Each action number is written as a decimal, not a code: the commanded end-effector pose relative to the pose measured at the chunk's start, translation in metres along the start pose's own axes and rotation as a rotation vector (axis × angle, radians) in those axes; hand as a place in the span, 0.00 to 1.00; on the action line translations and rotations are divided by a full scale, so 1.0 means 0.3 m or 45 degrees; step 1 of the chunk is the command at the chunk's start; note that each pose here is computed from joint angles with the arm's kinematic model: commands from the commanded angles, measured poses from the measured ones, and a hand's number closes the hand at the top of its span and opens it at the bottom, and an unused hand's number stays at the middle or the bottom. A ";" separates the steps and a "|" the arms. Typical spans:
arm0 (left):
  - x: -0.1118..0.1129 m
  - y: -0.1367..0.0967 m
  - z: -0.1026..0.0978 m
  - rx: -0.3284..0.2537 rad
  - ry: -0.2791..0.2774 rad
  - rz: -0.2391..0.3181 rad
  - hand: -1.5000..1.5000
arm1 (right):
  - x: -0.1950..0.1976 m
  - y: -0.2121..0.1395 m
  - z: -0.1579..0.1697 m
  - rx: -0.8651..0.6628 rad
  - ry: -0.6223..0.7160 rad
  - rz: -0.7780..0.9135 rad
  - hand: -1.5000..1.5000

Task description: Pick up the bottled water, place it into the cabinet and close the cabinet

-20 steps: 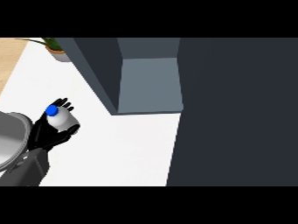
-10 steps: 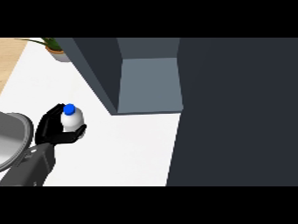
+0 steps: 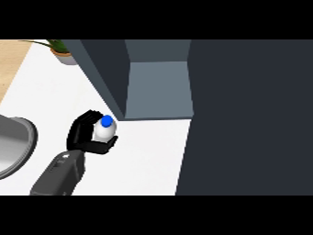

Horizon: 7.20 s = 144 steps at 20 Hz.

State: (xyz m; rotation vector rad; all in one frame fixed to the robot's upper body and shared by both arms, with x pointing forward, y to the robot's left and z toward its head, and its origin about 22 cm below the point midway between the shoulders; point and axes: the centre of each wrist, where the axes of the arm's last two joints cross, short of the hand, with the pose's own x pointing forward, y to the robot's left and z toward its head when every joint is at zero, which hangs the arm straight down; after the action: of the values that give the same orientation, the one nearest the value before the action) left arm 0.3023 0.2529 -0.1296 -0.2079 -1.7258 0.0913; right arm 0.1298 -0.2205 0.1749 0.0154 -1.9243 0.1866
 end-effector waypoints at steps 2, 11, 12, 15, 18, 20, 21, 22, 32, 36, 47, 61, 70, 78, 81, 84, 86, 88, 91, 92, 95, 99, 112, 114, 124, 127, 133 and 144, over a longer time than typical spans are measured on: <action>-0.051 -0.152 0.013 -0.074 -0.066 0.122 1.00 | 0.064 -0.030 0.071 -0.027 -0.043 -0.073 0.00; 0.048 -0.260 -0.178 -0.145 -0.065 0.184 1.00 | -0.008 -0.110 0.045 -0.054 -0.057 -0.049 0.00; 0.037 -0.262 -0.165 -0.131 -0.062 0.176 1.00 | 0.011 -0.117 0.028 -0.060 -0.062 -0.049 0.00; 0.041 -0.272 -0.175 -0.127 -0.048 0.229 1.00 | -0.007 -0.134 0.023 -0.062 -0.034 -0.049 0.00; 0.076 -0.302 -0.227 -0.133 -0.045 0.189 1.00 | -0.025 -0.150 0.029 -0.080 -0.039 -0.063 0.00; 0.081 -0.307 -0.232 -0.138 -0.056 0.193 1.00 | -0.026 -0.157 0.029 -0.081 -0.055 -0.057 0.00; 0.108 -0.326 -0.269 -0.127 -0.058 0.176 1.00 | -0.047 -0.176 0.021 -0.062 -0.028 -0.037 0.00; 0.126 -0.340 -0.291 -0.143 -0.054 0.160 1.00 | -0.049 -0.168 0.020 -0.076 -0.044 -0.052 0.00; 0.181 -0.391 -0.361 -0.094 -0.067 0.107 1.00 | -0.086 -0.225 0.001 -0.056 -0.049 -0.097 0.00; 0.195 -0.406 -0.378 -0.040 -0.067 0.018 1.00 | -0.081 -0.254 0.006 -0.031 -0.055 -0.088 0.00; 0.191 -0.414 -0.383 0.116 0.002 -0.109 1.00 | -0.078 -0.310 -0.009 0.018 -0.065 -0.121 0.00; 0.160 -0.397 -0.357 0.300 0.011 -0.260 1.00 | -0.075 -0.399 -0.024 0.037 -0.105 -0.150 0.00; 0.179 -0.404 -0.379 0.378 0.006 -0.088 1.00 | -0.100 -0.427 -0.035 0.023 -0.088 -0.156 0.00; 0.190 -0.378 -0.390 0.410 0.016 -0.158 1.00 | -0.084 -0.448 -0.034 0.029 -0.102 -0.148 0.00; 0.184 -0.406 -0.389 0.417 0.004 -0.170 0.00 | -0.090 -0.445 -0.035 0.052 -0.112 -0.156 0.00; 0.191 -0.388 -0.393 0.453 -0.004 -0.160 0.00 | -0.105 -0.448 -0.033 0.053 -0.102 -0.179 0.00; 0.175 -0.386 -0.377 0.463 0.000 -0.185 0.00 | -0.078 -0.457 -0.033 0.061 -0.115 -0.141 0.00; 0.185 -0.370 -0.385 0.462 -0.007 -0.188 0.00 | -0.106 -0.455 -0.036 0.049 -0.109 -0.175 0.00; 0.195 -0.378 -0.396 0.456 -0.010 -0.216 0.00 | -0.104 -0.459 -0.046 0.076 -0.106 -0.169 0.00; 0.204 -0.372 -0.404 0.446 -0.016 -0.218 0.00 | -0.106 -0.464 -0.040 0.070 -0.105 -0.167 0.00; 0.216 -0.353 -0.412 0.462 -0.030 -0.272 0.00 | -0.112 -0.457 -0.043 0.096 -0.107 -0.189 0.00; 0.213 -0.371 -0.411 0.411 -0.059 -0.287 0.00 | -0.107 -0.455 -0.051 0.118 -0.106 -0.184 0.00; 0.213 -0.416 -0.412 0.233 -0.177 -0.238 1.00 | -0.105 -0.467 -0.064 0.117 -0.097 -0.159 0.00; 0.216 -0.417 -0.415 0.220 -0.177 -0.238 1.00 | -0.103 -0.458 -0.060 0.137 -0.095 -0.157 0.00; 0.164 -0.399 -0.361 0.173 -0.141 -0.135 1.00 | -0.079 -0.456 -0.060 0.196 -0.093 -0.105 0.00; 0.141 -0.381 -0.335 0.145 -0.103 -0.049 1.00 | -0.077 -0.459 -0.049 0.194 -0.098 -0.099 0.00; 0.088 -0.343 -0.271 0.101 -0.078 0.043 1.00 | -0.055 -0.431 -0.043 0.299 -0.058 -0.081 1.00; 0.025 -0.306 -0.184 -0.123 -0.038 0.204 0.00 | 0.003 -0.352 0.000 0.378 -0.044 -0.108 1.00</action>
State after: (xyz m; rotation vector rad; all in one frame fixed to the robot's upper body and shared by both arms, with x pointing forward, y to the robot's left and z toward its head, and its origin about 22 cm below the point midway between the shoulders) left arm 0.2966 0.2126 -0.1433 -0.1174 -1.4810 0.1984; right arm 0.1486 -0.3332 0.1844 0.2852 -1.9127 0.4014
